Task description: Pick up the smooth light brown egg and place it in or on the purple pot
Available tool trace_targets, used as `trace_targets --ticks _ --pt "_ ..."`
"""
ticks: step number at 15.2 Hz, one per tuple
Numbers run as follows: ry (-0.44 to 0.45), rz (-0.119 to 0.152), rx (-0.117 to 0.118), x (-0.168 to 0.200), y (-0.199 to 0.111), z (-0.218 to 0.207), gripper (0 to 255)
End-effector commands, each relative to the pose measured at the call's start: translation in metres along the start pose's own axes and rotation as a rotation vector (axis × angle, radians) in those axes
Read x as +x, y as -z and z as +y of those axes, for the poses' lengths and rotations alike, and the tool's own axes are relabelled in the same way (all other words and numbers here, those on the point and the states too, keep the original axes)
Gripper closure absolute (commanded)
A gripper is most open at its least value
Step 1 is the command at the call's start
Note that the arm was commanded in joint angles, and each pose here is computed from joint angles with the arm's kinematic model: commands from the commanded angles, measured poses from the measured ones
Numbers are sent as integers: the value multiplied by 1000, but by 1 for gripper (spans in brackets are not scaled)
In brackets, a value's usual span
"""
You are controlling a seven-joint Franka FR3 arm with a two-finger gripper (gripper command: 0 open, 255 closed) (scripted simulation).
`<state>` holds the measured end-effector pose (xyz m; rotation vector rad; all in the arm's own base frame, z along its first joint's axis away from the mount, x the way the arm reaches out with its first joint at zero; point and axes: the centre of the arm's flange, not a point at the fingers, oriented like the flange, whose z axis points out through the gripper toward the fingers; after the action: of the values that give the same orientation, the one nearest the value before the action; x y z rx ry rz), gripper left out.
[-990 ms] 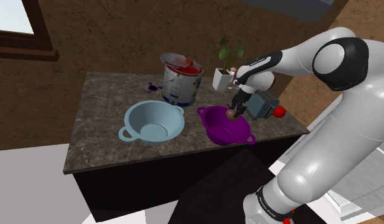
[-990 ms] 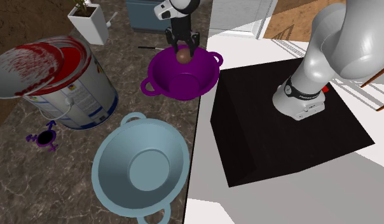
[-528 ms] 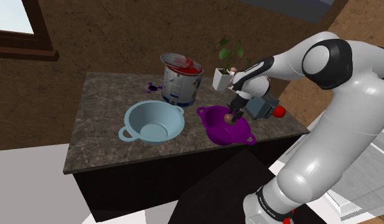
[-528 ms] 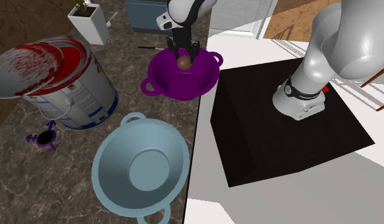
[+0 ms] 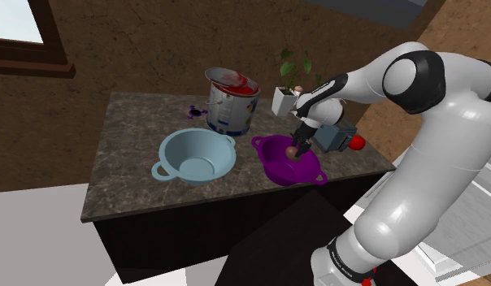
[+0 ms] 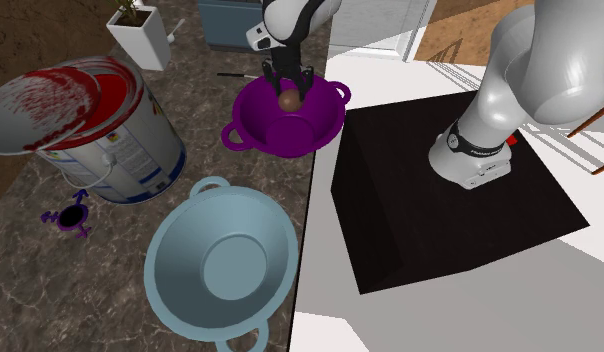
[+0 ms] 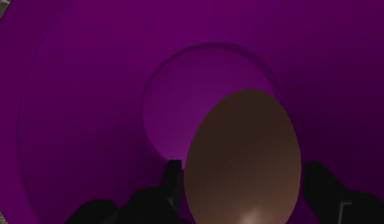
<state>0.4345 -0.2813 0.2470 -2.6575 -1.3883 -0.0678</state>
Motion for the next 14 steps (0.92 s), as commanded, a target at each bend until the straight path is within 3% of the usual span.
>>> trace_targets --ticks 1,6,10,14 --pt "0 0 0 0 0 0 0" --pt "0 0 0 0 0 0 0" --pt "0 0 0 0 50 0 0" --pt "0 0 0 0 50 0 0"
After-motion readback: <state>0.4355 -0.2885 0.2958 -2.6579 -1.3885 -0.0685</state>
